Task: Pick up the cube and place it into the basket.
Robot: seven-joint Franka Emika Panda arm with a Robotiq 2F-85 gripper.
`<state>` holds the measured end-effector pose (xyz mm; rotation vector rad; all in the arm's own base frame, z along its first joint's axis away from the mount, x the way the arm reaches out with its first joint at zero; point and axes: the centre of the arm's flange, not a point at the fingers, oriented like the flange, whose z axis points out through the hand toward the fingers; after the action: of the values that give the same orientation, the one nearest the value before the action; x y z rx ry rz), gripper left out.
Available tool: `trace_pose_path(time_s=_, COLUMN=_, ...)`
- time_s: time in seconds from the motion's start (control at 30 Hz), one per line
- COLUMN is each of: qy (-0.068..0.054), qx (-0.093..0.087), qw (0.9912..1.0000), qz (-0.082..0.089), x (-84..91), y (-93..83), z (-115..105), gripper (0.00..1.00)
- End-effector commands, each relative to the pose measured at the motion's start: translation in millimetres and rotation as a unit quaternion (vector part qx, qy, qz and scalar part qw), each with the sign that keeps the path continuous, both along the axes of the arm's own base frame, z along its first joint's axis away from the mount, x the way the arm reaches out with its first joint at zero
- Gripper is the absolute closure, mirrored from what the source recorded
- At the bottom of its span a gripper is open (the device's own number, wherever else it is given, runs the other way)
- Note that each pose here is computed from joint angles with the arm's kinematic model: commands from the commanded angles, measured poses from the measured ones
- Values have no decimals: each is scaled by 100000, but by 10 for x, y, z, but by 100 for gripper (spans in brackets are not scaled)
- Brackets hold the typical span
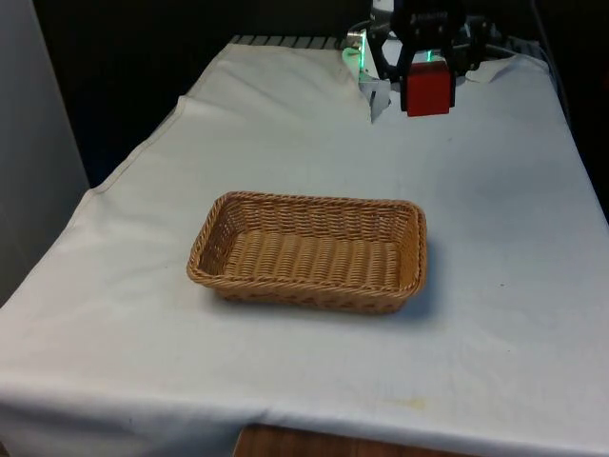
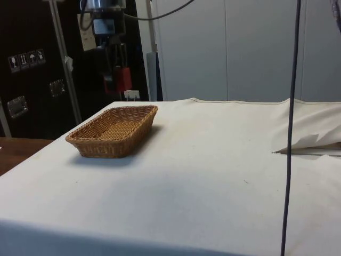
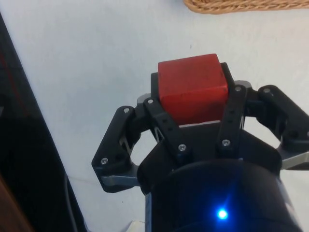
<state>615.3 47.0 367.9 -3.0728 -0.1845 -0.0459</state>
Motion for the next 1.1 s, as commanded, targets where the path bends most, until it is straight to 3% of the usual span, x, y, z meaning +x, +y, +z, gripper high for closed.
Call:
trace_pose_path(time_s=0.0, qy=-15, qx=22, qw=99997, qz=-743, x=28, y=-2, z=-18, gripper=99)
trace_pose_path(time_s=0.07, qy=77, qx=-31, qw=99999, qz=-495, x=13, y=2, z=-18, gripper=99)
trace_pose_path(time_s=0.1, qy=26, qx=-15, qw=99988, qz=-1537, x=48, y=-6, z=-39, gripper=99)
trace_pose_path(time_s=0.53, qy=61, qx=-412, qw=99883, qz=-4812, x=189, y=-12, z=-139, gripper=99)
trace_pose_path(time_s=1.07, qy=-244, qx=-836, qw=99772, qz=-6694, x=459, y=-85, z=-245, gripper=99)
